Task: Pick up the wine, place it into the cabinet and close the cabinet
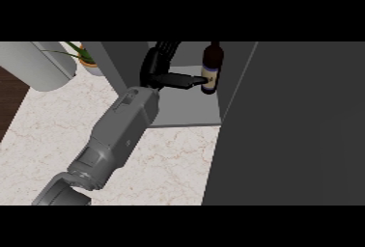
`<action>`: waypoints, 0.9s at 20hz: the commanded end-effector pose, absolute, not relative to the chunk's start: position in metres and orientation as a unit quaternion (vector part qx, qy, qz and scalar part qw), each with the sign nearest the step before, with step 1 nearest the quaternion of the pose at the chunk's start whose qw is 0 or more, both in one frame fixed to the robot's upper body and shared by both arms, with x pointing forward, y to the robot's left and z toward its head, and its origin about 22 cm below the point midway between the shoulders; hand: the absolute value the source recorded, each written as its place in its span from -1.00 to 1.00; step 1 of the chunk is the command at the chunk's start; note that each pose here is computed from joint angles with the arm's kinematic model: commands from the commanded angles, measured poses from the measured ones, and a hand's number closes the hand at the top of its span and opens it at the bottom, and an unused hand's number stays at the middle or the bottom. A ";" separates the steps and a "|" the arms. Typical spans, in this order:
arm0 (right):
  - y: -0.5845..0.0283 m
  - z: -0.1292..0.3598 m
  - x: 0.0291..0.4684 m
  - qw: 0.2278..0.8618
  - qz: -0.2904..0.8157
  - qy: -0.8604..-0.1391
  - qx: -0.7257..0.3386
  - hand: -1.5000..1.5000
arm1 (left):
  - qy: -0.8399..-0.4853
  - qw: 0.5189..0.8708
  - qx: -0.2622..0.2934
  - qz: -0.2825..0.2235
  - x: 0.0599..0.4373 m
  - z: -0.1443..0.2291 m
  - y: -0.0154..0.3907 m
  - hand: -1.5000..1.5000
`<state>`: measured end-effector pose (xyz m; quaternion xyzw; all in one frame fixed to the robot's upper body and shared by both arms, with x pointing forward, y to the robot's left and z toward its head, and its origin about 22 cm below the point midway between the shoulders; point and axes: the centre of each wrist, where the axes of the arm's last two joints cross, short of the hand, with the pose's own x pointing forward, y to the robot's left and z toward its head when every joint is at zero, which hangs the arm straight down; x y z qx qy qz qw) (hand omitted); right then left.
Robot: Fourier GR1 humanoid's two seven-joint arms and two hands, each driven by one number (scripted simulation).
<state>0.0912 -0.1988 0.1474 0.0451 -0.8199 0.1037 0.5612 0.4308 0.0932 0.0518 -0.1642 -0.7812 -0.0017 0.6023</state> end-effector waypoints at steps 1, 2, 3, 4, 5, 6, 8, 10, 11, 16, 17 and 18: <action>-0.204 0.182 0.069 0.563 0.067 -0.820 0.078 -1.00 | -0.770 0.606 -0.198 0.008 0.421 0.042 0.097 -1.00; -0.204 0.191 0.065 0.556 0.073 -0.823 0.092 -1.00 | -0.767 0.607 -0.205 0.001 0.415 0.033 0.097 -1.00; -0.202 0.185 0.065 0.565 0.083 -0.817 0.083 -1.00 | -0.766 0.606 -0.215 0.009 0.407 0.021 0.101 -1.00; -0.200 0.185 0.066 0.564 0.074 -0.818 0.088 -1.00 | -0.767 0.606 -0.212 0.009 0.404 0.019 0.100 -1.00; -0.203 0.190 0.062 0.566 0.069 -0.818 0.080 -1.00 | -0.763 0.607 -0.219 -0.008 0.401 0.021 0.097 -1.00; -0.199 0.188 0.063 0.561 0.065 -0.821 0.090 -1.00 | -0.765 0.604 -0.224 0.005 0.400 0.025 0.095 -1.00; -0.202 0.182 0.067 0.564 0.061 -0.820 0.078 -1.00 | -0.755 0.614 -0.232 0.009 0.386 0.010 0.101 -1.00; -0.203 0.193 0.060 0.560 0.068 -0.820 0.091 -1.00 | -0.755 0.613 -0.230 0.014 0.373 -0.003 0.103 -1.00; -0.198 0.185 0.060 0.570 0.054 -0.815 0.086 -1.00 | -0.752 0.613 -0.239 0.016 0.367 0.003 0.097 -1.00; -0.206 0.195 0.058 0.562 0.062 -0.821 0.080 -1.00 | -0.749 0.618 -0.237 0.023 0.334 -0.004 0.096 -1.00; -0.207 0.186 0.065 0.561 0.067 -0.822 0.066 -1.00 | -0.740 0.631 -0.235 0.010 0.321 -0.015 0.113 -1.00; -0.207 0.197 0.061 0.559 0.065 -0.823 0.077 -1.00 | -0.748 0.619 -0.238 0.029 0.322 -0.008 0.104 -1.00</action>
